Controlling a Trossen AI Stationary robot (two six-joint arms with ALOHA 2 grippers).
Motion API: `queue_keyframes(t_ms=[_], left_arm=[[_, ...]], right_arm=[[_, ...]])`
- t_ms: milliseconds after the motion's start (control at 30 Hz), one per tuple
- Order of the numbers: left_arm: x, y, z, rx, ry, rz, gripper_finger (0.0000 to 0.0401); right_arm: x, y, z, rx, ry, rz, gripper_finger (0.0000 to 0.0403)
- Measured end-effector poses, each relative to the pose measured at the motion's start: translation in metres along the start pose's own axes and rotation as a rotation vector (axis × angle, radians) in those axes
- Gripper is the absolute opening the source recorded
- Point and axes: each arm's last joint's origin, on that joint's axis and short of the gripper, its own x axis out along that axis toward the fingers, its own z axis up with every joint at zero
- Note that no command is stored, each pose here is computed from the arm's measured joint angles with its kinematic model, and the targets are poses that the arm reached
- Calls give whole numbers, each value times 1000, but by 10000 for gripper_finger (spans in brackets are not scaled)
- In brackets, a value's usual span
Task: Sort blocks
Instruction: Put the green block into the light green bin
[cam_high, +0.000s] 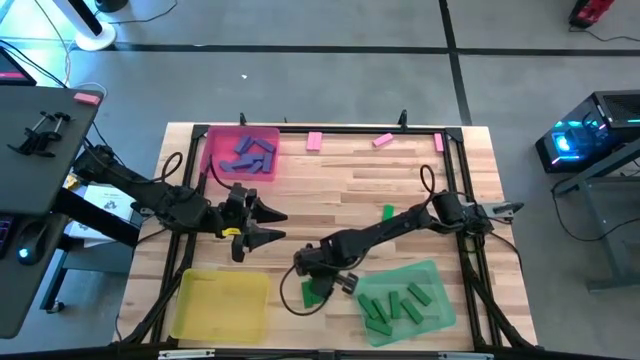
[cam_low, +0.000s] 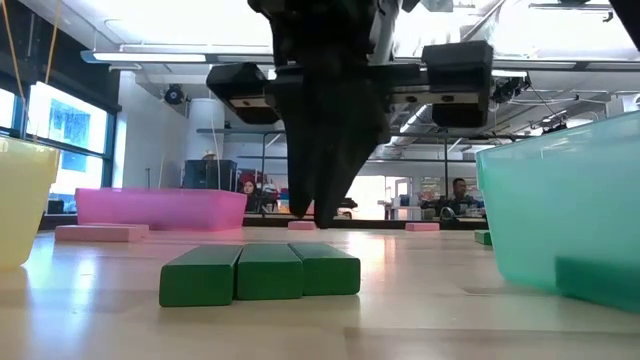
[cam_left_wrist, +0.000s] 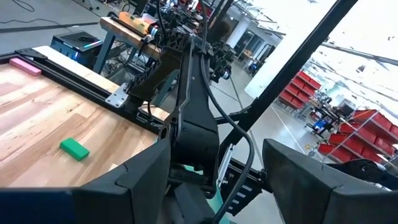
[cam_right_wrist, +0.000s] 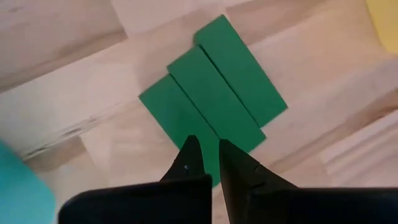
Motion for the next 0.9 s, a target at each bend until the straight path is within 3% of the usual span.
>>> queue_keyframes(t_ms=[500, 600, 900], left_arm=[[0, 1, -2, -3, 15, 7, 240], [0, 1, -2, -3, 16, 7, 240], [0, 1, -2, -2, 18, 3, 240]], right_arm=[[22, 0, -5, 46, -3, 41, 0], [21, -6, -9, 187, 31, -6, 0], [9, -31, -58, 767, 122, 20, 0]])
